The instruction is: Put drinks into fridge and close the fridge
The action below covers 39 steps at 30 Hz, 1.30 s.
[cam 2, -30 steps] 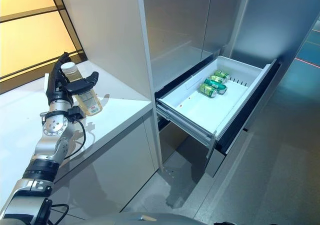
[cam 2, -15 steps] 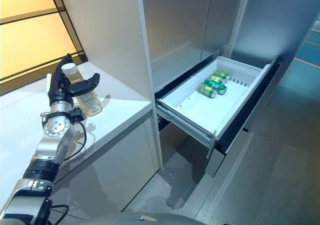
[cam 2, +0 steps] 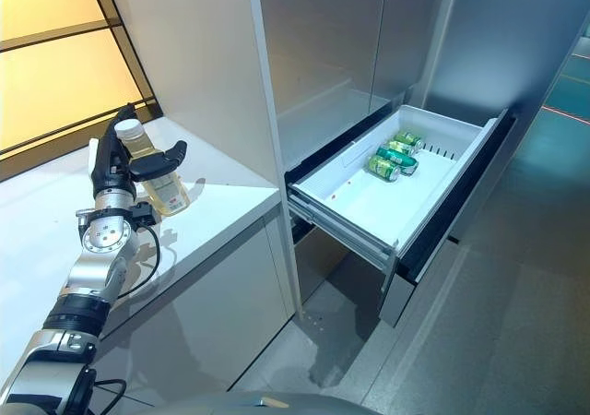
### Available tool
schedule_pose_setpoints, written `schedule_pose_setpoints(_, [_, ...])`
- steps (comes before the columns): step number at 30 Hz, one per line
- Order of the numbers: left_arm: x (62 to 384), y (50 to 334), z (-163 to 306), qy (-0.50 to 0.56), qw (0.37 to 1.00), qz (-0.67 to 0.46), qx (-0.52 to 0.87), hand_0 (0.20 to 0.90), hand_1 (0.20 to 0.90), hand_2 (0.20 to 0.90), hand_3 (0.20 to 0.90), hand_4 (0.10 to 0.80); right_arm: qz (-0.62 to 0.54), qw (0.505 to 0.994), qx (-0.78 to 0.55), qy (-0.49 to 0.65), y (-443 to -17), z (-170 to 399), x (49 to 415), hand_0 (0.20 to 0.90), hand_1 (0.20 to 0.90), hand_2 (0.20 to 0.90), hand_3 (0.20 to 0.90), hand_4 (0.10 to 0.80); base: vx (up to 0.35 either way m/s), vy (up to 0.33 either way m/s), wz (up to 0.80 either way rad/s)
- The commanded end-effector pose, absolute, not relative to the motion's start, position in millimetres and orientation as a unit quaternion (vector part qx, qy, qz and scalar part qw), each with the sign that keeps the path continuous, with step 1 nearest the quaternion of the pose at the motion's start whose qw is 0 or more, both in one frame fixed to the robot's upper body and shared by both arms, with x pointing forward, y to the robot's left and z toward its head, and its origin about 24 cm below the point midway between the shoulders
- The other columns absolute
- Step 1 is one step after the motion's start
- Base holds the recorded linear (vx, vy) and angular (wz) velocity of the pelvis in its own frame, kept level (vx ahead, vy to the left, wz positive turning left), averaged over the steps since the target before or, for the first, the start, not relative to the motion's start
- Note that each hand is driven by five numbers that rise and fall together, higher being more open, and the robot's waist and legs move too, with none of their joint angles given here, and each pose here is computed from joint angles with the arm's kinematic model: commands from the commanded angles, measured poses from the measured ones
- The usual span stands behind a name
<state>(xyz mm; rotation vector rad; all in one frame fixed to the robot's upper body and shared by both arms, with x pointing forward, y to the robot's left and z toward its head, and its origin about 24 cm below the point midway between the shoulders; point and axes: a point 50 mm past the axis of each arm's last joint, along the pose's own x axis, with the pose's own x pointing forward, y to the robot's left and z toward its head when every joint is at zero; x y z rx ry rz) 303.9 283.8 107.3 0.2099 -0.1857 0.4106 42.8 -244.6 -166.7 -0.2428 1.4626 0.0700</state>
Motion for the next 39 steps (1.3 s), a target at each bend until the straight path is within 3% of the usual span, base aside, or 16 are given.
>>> schedule_pose_setpoints(1, [314.5, 291.8, 134.0, -0.138, 0.956, 0.220, 0.135, 0.900, 0.900, 0.900, 0.900, 0.800, 0.050, 0.749, -0.105, 0.652, -236.7, -166.8, 59.8, 0.900, 0.900, 0.900, 0.900, 0.800, 0.000, 0.000, 0.00])
schedule_pose_setpoints(7, [312.1, 299.0, 126.8, -0.124, 0.956, 0.259, 0.058, 0.900, 0.900, 0.900, 0.900, 0.800, 0.050, 0.750, -0.103, 0.652, -234.9, -166.9, 60.5, 0.900, 0.900, 0.900, 0.900, 0.800, 0.000, 0.000, 0.00])
schedule_pose_setpoints(24, [312.9, 281.8, 128.1, -0.166, 0.957, 0.229, -0.064, 0.900, 0.900, 0.900, 0.900, 0.800, 0.055, 0.750, -0.106, 0.651, -232.0, -167.3, 60.6, 0.900, 0.900, 0.900, 0.900, 0.800, 0.000, 0.000, 0.00])
schedule_pose_setpoints(39, [312.6, 286.3, 138.2, -0.181, 0.949, 0.257, 0.031, 0.900, 0.900, 0.900, 0.900, 0.800, 0.057, 0.751, -0.105, 0.650, -231.4, -167.2, 60.4, 0.900, 0.900, 0.900, 0.900, 0.800, 0.000, 0.000, 0.00])
